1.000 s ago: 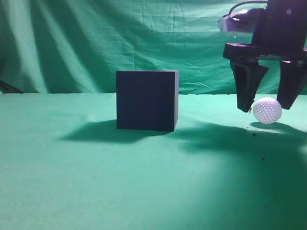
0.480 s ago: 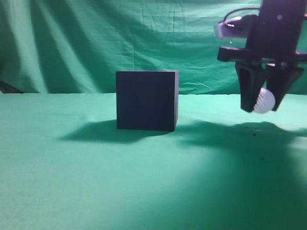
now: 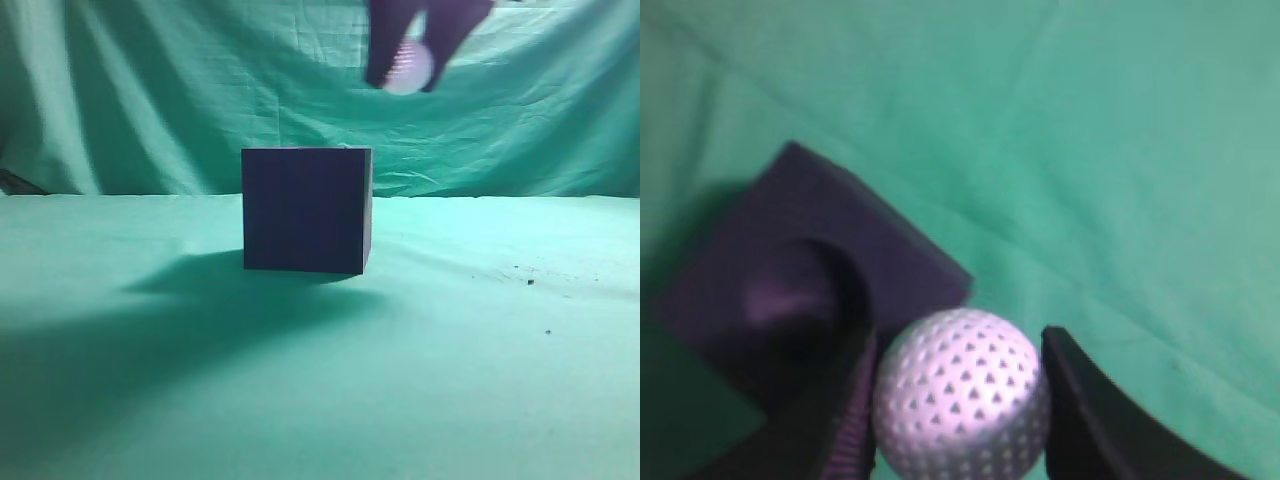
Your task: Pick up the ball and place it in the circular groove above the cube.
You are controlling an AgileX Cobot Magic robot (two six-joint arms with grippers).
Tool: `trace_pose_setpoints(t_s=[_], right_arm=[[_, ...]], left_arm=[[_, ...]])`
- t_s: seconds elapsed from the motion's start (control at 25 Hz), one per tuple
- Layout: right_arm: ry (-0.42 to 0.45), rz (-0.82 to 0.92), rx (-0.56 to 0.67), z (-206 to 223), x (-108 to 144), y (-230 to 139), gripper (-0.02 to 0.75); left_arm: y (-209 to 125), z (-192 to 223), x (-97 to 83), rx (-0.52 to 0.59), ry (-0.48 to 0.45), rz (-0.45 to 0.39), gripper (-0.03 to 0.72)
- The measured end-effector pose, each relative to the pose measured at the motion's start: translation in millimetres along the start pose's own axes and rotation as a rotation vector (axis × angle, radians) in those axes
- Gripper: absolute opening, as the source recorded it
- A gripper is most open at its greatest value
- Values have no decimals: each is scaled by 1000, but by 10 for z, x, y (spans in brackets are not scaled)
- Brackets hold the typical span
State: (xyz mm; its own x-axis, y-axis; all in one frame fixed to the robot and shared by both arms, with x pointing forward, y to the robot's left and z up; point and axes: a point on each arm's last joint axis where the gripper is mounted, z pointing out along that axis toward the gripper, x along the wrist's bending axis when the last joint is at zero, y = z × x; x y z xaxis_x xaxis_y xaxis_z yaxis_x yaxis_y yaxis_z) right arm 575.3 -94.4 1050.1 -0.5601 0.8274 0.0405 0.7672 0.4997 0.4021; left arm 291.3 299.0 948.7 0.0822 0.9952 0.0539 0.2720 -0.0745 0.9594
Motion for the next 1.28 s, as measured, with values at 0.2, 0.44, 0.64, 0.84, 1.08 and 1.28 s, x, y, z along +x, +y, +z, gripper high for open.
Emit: trace_pose_setpoints(t_s=[0.2,0.44,0.64,0.84,1.08,1.28], right_arm=[[41,-90,-23,180,400,41,316],[39,-96,-24,374,422,61,316],[40,-96,-29,406,422,68,316],[55,-96,-29,408,436,68,451],[72,-108,-6,277,458,133,548],[84,-100,30,-104,485,294,377]], left_arm=[[0,0,0,0,0,0,0],[0,0,0,0,0,0,0],[0,0,0,0,0,0,0],[0,0,0,0,0,0,0],[0,0,0,0,0,0,0],[0,0,0,0,0,0,0]])
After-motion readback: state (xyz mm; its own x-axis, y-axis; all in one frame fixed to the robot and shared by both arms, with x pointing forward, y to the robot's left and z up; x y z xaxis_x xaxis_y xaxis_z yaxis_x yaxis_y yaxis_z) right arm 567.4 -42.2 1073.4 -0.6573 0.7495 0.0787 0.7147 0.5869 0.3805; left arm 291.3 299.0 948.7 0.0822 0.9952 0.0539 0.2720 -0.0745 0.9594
